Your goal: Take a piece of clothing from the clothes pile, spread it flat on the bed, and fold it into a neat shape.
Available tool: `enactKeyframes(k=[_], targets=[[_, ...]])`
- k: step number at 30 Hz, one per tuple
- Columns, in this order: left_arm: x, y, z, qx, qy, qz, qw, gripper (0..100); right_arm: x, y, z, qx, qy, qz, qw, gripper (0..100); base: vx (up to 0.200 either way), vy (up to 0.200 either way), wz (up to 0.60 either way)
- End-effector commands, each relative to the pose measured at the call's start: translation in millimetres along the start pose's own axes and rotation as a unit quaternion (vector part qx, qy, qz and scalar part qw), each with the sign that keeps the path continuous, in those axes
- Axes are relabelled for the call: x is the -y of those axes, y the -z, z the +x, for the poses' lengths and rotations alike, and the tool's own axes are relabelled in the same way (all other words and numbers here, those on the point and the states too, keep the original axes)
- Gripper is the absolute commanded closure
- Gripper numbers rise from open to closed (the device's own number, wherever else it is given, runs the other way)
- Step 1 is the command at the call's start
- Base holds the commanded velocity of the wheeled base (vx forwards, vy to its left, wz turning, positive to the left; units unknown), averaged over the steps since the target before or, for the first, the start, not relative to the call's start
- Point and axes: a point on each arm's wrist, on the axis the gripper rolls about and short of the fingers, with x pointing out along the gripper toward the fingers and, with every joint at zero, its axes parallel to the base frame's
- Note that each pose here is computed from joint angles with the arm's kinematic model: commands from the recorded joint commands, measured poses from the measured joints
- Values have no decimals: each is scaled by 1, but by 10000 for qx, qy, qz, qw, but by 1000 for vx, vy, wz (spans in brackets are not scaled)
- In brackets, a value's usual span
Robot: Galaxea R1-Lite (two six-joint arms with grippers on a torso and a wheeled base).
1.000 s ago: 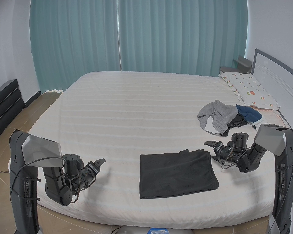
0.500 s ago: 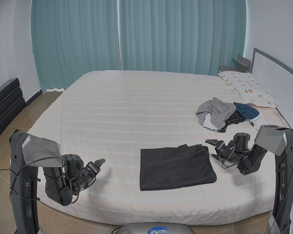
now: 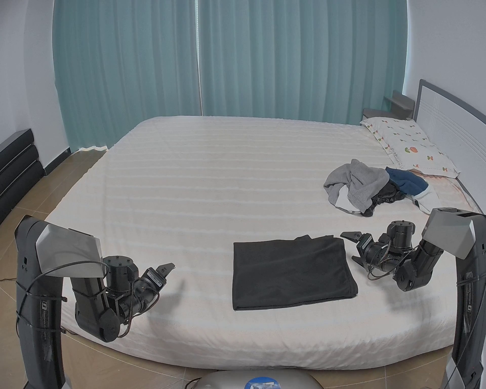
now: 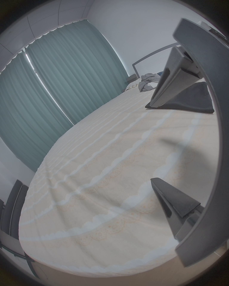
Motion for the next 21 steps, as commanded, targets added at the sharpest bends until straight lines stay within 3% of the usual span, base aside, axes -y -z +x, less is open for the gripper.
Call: enactKeyframes(k=[1,21], targets=[[1,-1,0,21,30,-4,10000,0,0,0,0,-10,-4,-7,10000,0,0,-200,0],[13,8,-5,-128,152,62,9998,0,0,-2,-1,38,-9,29,10000,0,0,-200,0]])
